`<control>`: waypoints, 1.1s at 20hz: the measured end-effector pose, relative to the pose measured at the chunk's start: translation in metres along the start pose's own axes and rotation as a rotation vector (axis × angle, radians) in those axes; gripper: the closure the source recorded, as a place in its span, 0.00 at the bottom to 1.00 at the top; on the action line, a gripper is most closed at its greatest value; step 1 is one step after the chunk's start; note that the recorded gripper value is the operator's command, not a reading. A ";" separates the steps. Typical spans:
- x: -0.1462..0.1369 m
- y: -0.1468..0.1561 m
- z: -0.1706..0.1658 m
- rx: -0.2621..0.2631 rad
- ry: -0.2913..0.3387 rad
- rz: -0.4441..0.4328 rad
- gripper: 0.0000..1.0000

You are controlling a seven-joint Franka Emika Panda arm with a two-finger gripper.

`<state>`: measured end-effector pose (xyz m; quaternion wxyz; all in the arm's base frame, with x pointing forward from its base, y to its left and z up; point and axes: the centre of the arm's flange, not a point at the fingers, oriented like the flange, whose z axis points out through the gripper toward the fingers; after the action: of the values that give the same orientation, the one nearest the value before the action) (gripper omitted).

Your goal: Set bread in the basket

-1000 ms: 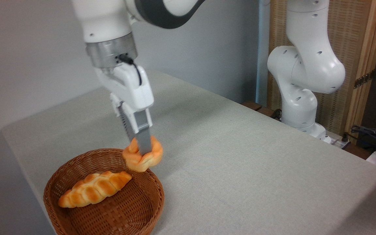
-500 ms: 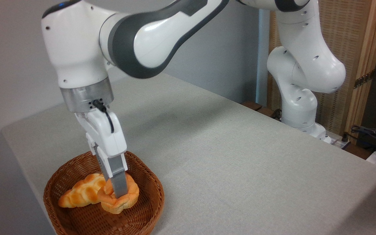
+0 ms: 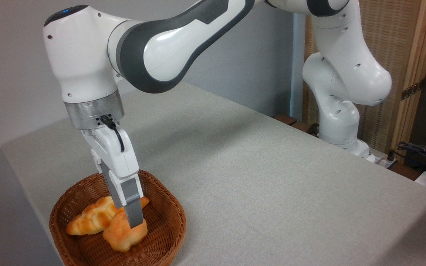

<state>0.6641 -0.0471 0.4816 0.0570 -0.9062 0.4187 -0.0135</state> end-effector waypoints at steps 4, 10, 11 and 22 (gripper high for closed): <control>0.000 -0.001 -0.001 0.002 0.002 -0.014 0.00; -0.020 0.005 -0.065 -0.024 0.052 -0.153 0.00; -0.031 0.010 -0.083 -0.054 0.056 -0.167 0.00; -0.097 0.052 -0.139 -0.145 0.006 -0.131 0.00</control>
<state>0.5521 -0.0192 0.6157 -0.0110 -0.9333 0.3588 0.0102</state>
